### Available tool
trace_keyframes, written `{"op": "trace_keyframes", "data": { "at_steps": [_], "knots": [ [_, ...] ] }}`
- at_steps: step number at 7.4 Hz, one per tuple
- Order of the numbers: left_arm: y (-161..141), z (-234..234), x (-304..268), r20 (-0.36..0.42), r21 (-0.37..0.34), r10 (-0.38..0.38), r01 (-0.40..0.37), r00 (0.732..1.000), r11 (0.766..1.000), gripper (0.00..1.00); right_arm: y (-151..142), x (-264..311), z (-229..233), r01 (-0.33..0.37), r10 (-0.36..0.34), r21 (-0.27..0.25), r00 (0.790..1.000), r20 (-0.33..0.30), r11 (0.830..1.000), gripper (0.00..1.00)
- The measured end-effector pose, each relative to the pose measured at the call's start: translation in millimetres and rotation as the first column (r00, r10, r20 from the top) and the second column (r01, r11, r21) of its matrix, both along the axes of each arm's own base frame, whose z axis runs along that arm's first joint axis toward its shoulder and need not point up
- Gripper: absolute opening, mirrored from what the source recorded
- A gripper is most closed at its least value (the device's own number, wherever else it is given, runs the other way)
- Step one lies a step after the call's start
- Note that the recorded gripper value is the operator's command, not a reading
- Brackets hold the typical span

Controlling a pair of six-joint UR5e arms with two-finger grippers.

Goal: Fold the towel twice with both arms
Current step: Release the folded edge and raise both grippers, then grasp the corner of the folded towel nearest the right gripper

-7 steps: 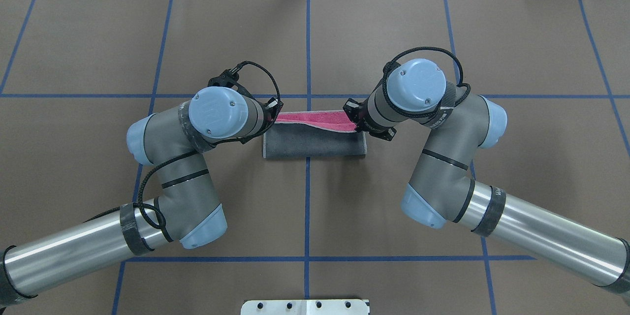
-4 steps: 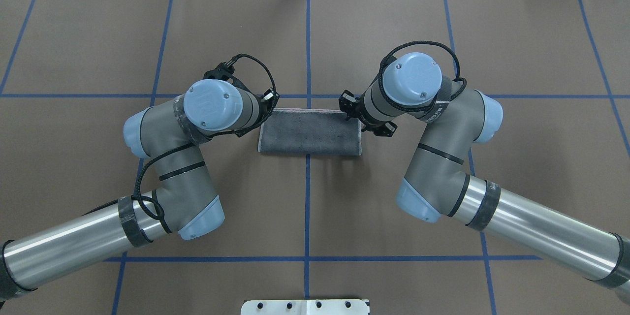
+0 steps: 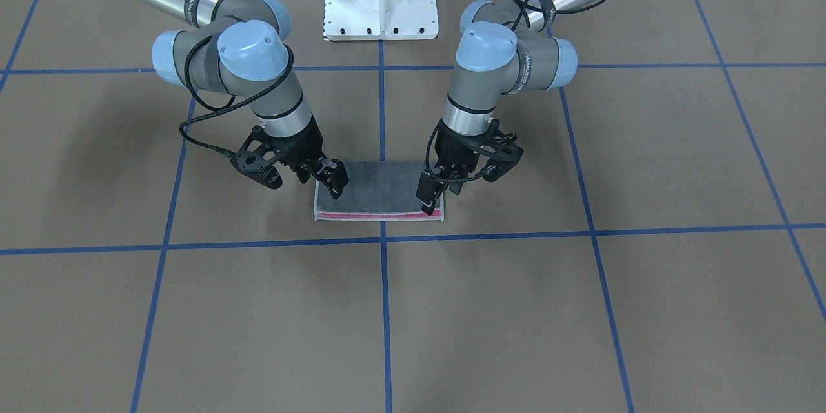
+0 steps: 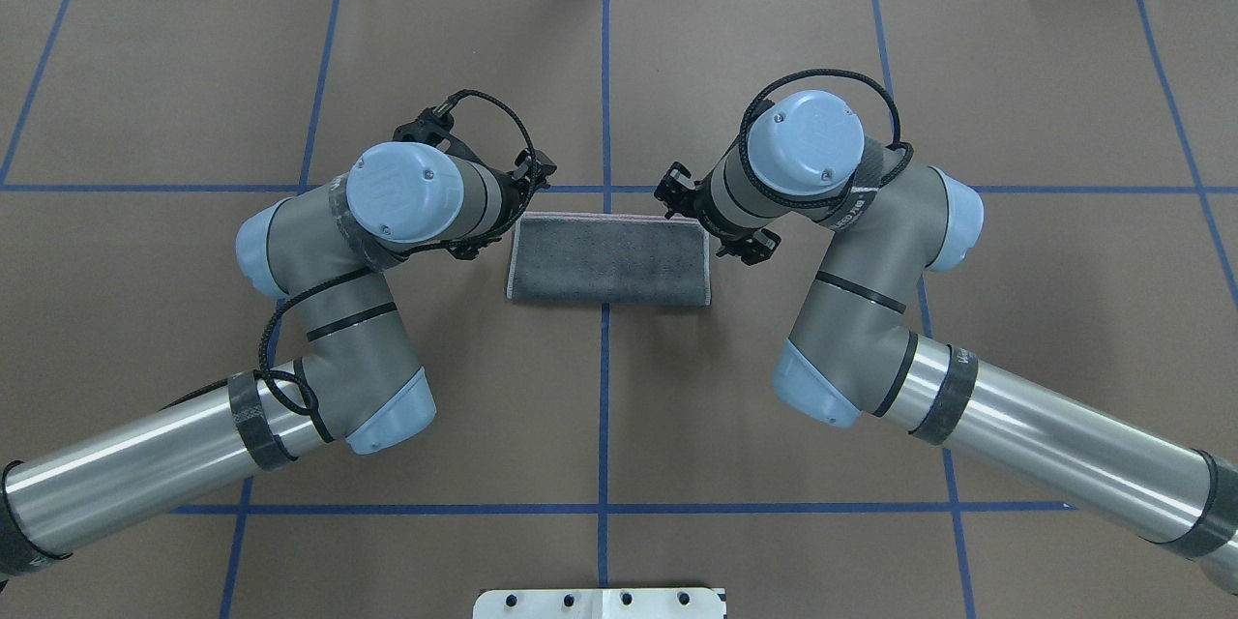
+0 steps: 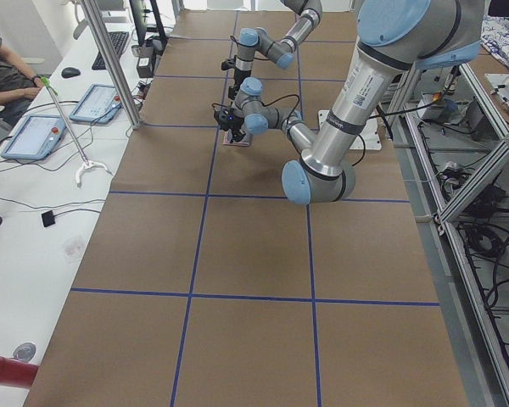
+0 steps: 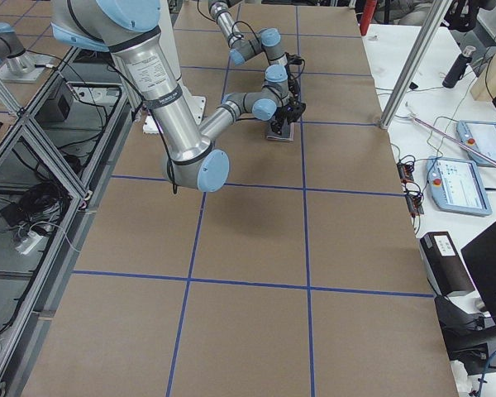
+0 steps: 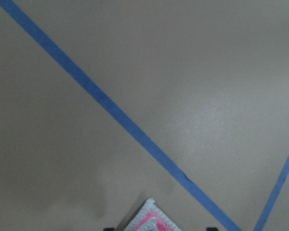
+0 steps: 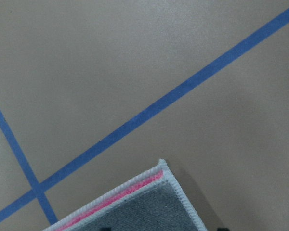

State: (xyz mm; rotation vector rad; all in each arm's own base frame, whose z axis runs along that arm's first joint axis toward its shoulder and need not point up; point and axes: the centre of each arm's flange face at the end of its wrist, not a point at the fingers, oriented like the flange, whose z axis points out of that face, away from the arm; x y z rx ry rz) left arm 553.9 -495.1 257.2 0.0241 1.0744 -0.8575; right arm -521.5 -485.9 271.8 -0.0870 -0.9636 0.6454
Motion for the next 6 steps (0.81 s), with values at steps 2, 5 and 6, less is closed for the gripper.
{"op": "trace_keyframes", "data": {
  "at_steps": [2,5,6],
  "knots": [
    [0,-3,-1,-0.007,0.005,0.002,-0.002,1.0,1.0,1.0,25,2,0,-0.023,0.025,-0.067,0.999,0.036,0.997,0.67],
    [-2,-3,-4,-0.005,0.005,0.0,0.001,1.0,1.0,1.0,69,-17,9,-0.08,0.097,-0.238,0.994,0.06,0.968,0.57],
    [-3,-3,-5,-0.003,0.004,-0.002,0.002,1.0,1.0,1.0,73,-20,14,-0.095,0.113,-0.263,0.992,0.053,0.96,0.55]
  ]
}}
